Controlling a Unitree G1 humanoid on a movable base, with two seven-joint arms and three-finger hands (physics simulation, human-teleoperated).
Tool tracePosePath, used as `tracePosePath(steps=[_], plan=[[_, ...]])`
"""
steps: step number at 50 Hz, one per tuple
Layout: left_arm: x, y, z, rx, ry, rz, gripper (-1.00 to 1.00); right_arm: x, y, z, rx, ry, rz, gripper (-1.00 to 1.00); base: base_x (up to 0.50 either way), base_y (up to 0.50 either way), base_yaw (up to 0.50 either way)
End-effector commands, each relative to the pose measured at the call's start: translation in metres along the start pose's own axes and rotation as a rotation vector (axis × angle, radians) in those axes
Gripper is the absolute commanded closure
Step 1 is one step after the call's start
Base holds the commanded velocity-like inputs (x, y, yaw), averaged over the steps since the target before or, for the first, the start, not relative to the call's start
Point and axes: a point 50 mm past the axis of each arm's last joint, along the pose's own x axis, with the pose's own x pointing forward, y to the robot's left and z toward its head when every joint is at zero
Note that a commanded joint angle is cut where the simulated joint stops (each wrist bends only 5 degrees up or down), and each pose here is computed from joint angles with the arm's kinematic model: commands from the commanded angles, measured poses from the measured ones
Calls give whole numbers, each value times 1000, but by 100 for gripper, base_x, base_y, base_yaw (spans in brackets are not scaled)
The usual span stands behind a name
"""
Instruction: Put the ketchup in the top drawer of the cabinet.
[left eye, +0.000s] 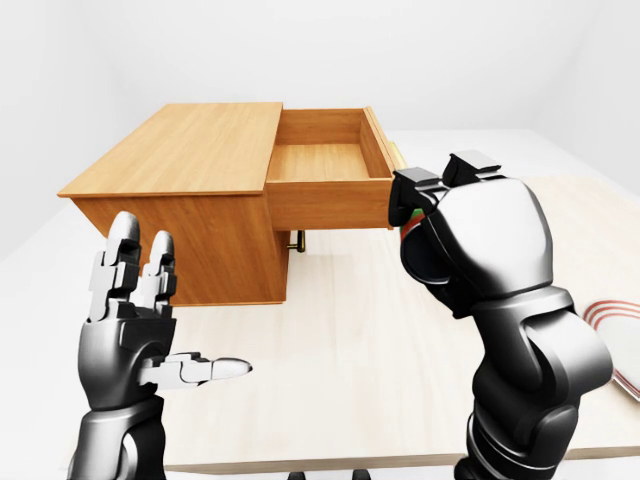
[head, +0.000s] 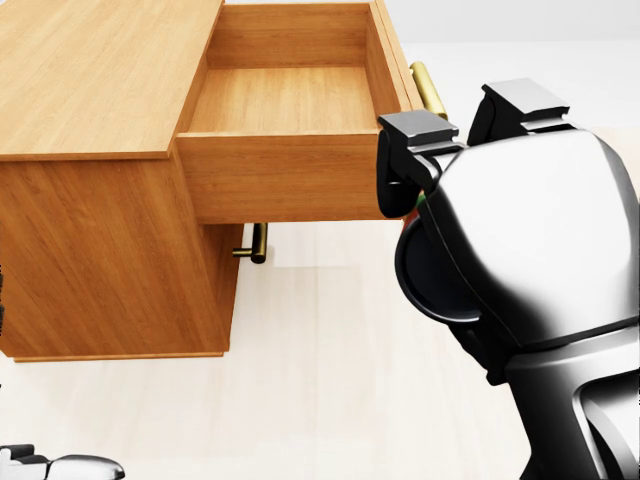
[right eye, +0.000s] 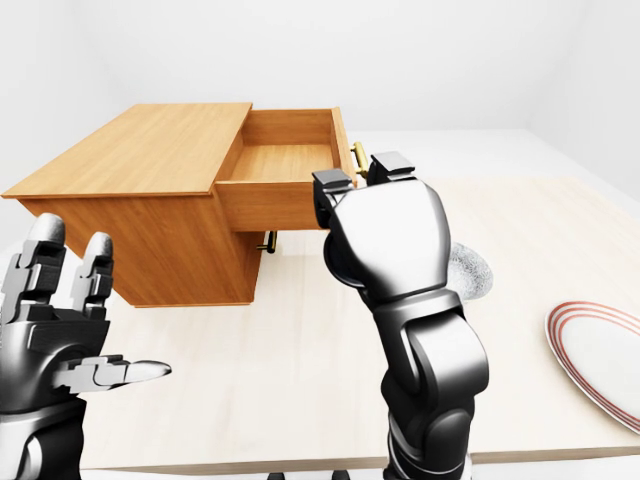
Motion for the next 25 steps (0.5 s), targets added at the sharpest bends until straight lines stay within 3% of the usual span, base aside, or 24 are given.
tracePosePath(steps=[1,19,25], plan=[[-1,-2,-1,-3,8,-5,-100,-6,-1,5,57,30,-17,100,0,0,0],[-1,-2,-3,-4,14,-4,-100,-6,-2,5,55,24,-19,100,0,0,0],[-1,-1,-6,-6,30,-3,-100,19,-21,8,-133,-137,-78,100,0,0,0]])
